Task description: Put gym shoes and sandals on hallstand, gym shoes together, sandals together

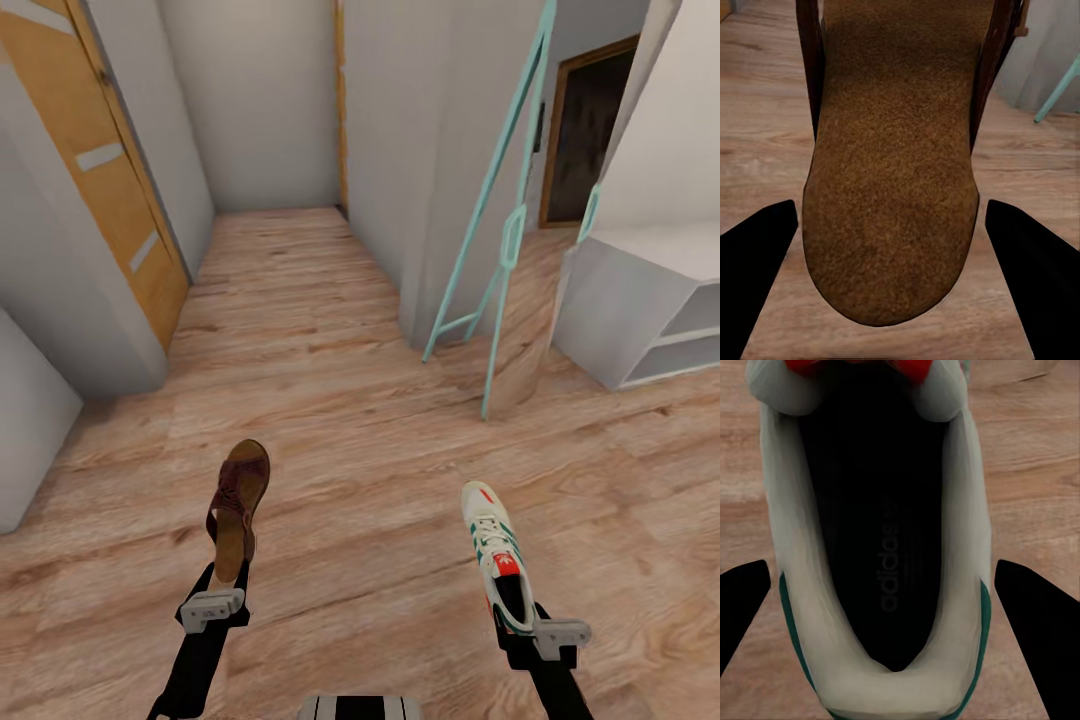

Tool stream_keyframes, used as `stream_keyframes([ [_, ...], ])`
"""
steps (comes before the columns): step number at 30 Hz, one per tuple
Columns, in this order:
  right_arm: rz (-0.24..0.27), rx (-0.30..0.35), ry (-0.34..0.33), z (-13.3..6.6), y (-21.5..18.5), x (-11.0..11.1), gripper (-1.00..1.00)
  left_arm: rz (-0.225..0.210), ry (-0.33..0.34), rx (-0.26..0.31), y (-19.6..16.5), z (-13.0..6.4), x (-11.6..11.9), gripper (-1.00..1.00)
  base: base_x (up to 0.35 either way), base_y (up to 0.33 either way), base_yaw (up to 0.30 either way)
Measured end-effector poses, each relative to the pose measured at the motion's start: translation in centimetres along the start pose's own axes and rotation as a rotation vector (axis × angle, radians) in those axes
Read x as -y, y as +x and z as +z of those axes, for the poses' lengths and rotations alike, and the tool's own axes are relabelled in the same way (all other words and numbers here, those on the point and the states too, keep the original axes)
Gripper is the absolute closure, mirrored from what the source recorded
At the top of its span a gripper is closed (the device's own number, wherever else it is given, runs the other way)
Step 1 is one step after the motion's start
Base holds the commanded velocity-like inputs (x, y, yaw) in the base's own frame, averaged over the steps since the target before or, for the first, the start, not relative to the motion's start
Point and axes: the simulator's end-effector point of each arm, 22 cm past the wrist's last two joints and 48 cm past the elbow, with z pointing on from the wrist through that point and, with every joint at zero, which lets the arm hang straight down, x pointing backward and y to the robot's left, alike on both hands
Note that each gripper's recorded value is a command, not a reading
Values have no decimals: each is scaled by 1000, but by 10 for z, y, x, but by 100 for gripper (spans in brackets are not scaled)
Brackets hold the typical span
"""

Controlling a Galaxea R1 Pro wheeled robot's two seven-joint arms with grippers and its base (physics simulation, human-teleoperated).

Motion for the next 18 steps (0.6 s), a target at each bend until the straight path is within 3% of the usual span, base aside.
stream_keyframes([
  [18,0,0,1,0,0,0,100,0,0,-1,0,0,0,100,0,0,293],
])
